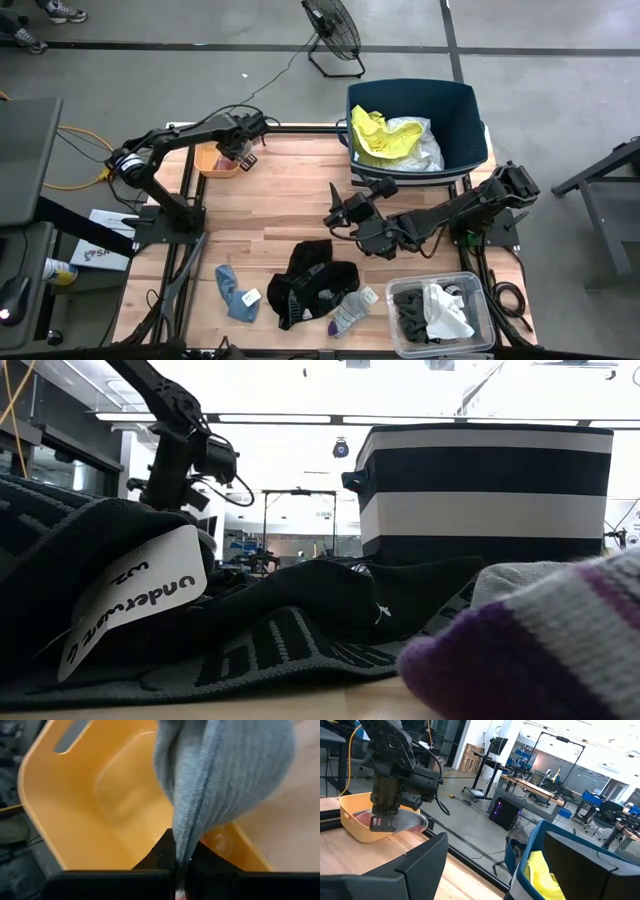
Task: Pick & Place Cloths
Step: Put the gray and pink sock into the yellow bin
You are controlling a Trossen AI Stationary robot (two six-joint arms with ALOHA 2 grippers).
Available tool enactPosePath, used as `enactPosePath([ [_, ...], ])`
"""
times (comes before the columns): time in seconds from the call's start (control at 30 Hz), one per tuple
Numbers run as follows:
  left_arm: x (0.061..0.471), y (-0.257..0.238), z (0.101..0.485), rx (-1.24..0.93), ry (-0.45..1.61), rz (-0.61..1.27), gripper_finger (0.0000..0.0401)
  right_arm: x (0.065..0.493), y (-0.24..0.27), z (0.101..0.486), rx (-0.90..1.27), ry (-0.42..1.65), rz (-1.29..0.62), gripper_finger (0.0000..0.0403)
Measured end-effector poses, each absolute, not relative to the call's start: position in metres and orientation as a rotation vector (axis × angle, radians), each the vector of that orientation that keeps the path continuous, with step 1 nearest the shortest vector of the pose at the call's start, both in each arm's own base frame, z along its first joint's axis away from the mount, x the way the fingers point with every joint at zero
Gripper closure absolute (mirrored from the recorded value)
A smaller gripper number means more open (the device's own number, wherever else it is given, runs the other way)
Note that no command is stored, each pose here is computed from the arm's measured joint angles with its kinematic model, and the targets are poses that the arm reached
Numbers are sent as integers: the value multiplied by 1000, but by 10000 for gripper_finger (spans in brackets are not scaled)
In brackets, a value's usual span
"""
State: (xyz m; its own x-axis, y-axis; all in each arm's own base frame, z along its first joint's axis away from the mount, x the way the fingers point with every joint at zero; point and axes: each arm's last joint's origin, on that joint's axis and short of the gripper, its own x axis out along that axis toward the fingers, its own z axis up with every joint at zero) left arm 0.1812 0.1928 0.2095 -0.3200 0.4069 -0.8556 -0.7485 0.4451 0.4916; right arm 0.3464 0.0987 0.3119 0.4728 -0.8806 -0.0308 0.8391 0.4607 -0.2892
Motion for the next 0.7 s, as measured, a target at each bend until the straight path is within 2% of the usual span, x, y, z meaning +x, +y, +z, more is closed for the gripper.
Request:
enactPosePath([
  [0.37,177,194,211,-282,1456,1371,400,346,99,312,-248,185,-1066,82],
  [0.7,152,210,212,-377,1434,1572,400,346,99,312,-249,186,-1068,82],
])
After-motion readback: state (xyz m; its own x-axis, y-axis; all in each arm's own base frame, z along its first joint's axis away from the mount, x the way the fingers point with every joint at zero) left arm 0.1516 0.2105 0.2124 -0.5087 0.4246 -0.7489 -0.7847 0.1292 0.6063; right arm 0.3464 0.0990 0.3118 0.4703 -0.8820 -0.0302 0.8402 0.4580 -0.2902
